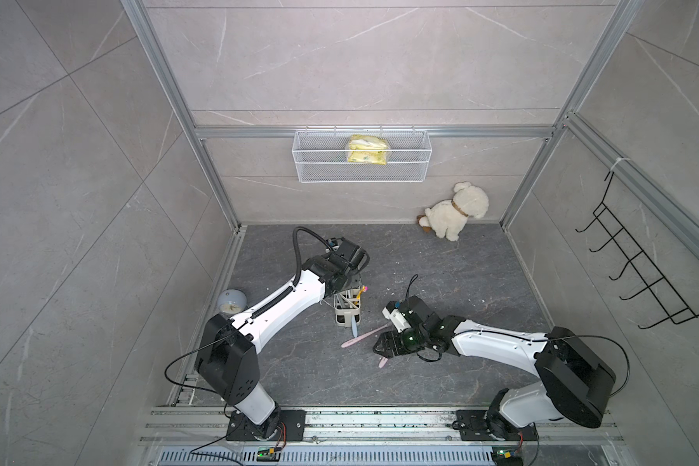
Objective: Place the toothbrush into the toothbrush holder
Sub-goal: Adjust the toothbrush at the toothbrush holder, then pick up the toothbrush from the center of the board.
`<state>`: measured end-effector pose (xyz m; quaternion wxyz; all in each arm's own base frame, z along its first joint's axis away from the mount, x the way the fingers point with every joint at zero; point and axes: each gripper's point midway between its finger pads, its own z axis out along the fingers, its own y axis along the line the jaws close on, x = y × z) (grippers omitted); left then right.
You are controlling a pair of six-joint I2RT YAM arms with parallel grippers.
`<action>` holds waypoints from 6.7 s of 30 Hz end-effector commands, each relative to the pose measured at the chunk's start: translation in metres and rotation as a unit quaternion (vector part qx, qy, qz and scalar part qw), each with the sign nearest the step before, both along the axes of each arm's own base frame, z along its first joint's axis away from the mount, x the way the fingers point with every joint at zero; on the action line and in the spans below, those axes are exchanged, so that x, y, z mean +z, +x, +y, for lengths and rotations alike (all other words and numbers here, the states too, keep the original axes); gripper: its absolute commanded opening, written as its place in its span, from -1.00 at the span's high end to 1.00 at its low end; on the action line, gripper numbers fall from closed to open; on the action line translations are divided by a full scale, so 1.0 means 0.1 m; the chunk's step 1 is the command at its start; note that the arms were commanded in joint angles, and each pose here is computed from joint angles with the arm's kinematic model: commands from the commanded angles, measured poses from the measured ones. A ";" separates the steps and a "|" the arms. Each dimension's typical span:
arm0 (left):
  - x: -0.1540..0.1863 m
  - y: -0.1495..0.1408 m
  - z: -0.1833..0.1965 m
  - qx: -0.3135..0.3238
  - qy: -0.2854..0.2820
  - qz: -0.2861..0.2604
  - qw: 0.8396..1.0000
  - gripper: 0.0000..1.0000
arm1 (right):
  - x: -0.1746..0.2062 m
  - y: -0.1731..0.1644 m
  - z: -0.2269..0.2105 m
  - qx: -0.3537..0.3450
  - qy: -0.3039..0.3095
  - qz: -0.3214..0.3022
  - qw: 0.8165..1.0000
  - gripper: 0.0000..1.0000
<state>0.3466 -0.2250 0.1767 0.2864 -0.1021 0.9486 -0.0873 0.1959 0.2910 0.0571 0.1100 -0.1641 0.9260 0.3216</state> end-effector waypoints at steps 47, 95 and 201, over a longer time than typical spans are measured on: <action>0.86 0.10 -0.19 -0.045 0.160 -0.135 0.977 1.00 | -0.17 -0.07 -0.08 -0.004 -0.020 0.010 1.000 -0.56; 0.85 -0.39 0.06 0.003 0.170 -0.259 0.951 0.11 | 0.30 -0.04 -0.29 -0.031 -0.043 -0.029 0.998 -0.57; -0.04 -1.15 -1.23 -0.057 -0.279 -0.033 0.958 0.54 | 0.98 -0.75 -0.15 -0.006 0.092 -0.116 0.989 0.76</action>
